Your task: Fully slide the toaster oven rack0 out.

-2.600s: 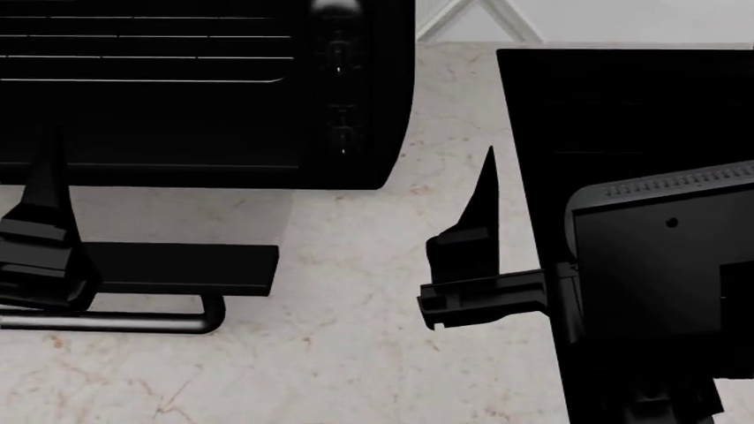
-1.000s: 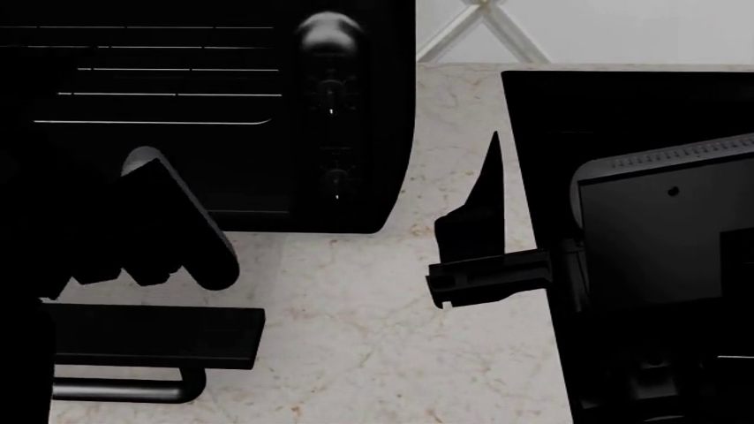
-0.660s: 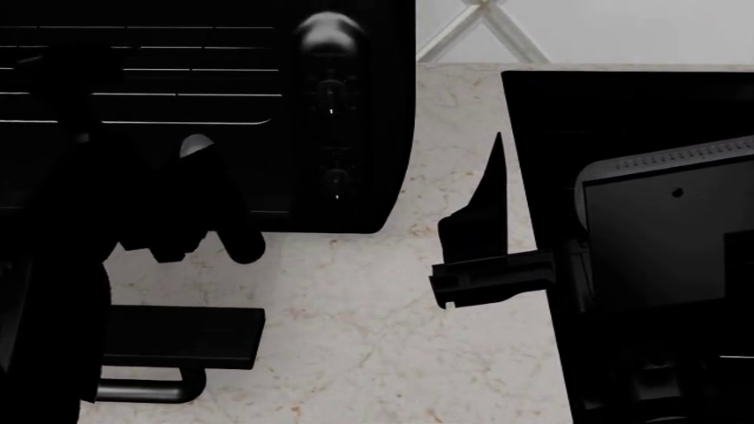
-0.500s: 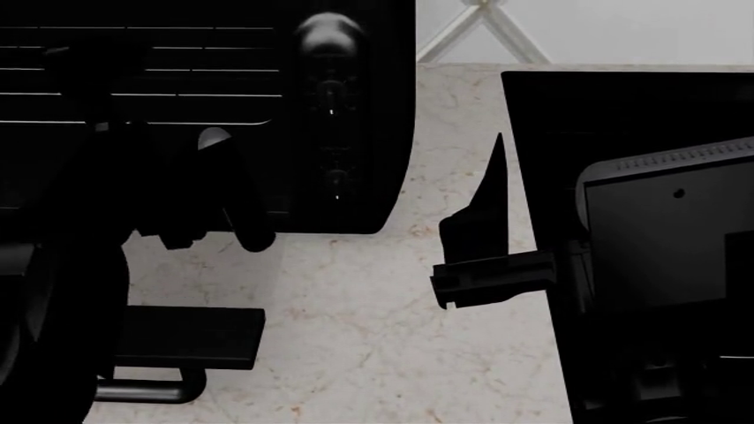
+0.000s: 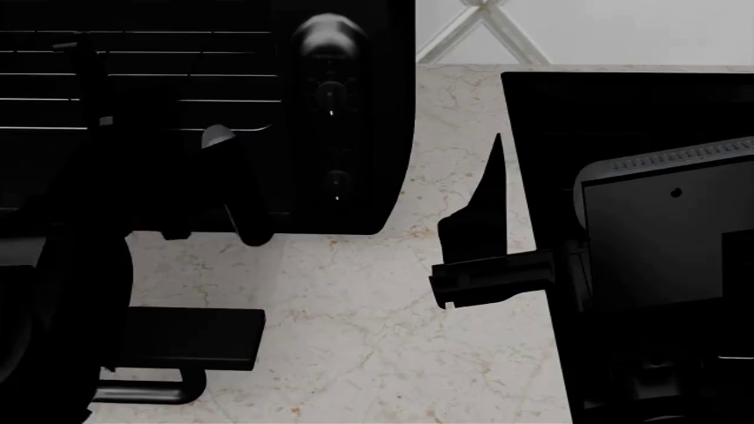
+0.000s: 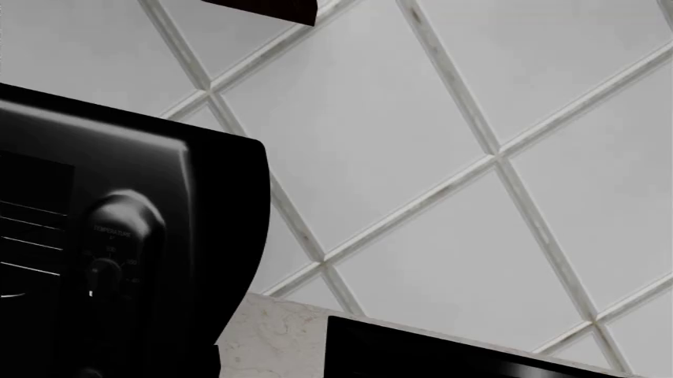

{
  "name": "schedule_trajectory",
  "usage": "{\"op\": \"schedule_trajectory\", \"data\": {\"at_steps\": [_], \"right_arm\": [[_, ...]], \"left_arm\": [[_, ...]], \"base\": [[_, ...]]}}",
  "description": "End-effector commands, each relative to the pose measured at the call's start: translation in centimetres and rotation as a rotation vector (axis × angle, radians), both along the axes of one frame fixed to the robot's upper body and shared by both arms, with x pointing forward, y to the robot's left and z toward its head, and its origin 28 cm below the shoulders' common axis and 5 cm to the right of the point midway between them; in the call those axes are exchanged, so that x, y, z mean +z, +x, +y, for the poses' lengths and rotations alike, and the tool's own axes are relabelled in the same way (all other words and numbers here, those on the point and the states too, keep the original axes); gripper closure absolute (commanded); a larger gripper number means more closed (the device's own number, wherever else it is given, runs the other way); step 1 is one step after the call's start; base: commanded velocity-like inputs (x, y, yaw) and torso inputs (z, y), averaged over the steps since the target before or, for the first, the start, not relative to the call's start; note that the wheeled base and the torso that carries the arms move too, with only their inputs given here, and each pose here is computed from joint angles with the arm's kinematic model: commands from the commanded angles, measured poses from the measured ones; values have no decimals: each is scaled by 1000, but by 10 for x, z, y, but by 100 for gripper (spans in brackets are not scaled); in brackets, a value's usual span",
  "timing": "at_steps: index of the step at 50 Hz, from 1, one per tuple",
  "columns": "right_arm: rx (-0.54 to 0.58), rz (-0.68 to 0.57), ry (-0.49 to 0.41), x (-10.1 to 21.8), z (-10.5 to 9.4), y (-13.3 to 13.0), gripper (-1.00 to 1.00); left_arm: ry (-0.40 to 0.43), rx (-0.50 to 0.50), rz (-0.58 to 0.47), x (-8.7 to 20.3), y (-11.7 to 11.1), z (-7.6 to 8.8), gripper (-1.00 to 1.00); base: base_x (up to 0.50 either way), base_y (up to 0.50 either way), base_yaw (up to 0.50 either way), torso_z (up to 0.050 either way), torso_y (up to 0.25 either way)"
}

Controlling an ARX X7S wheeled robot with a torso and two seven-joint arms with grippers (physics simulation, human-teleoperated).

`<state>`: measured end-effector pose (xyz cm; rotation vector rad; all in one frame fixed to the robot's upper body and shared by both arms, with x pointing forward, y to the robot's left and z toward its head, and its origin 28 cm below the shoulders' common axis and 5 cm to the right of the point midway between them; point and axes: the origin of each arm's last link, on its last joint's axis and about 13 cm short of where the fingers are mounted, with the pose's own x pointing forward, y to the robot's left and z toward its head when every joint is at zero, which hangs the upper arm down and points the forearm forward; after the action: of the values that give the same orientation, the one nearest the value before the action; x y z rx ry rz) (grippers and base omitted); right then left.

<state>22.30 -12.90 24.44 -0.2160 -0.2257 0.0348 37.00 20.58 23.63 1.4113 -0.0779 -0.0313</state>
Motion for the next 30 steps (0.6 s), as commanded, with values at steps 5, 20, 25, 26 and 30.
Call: {"op": "schedule_trajectory", "data": {"at_steps": [5,20,25,26,30], "right_arm": [[1,-4,0,2,1,-1,-100],[7,1,6,-2,0,0,-100],[9,2,5,-2,0,0,-100],[8,4,3,-2,0,0,-100],[9,6,4,-2,1,0,-100]], "left_arm": [[-39,-41,-62,-9,-50,1,100],[-18,-83,-111,-9,-119,6,100],[-17,-75,-132,-8,-126,8,100],[-18,-73,-152,-7,-129,8,100],[-19,-62,-181,-5,-142,9,-100]], "base": [[-2,0,1,-3,0],[-8,0,4,0,1],[-11,0,5,0,4],[-12,0,6,-10,0],[-6,1,5,0,3]]}}
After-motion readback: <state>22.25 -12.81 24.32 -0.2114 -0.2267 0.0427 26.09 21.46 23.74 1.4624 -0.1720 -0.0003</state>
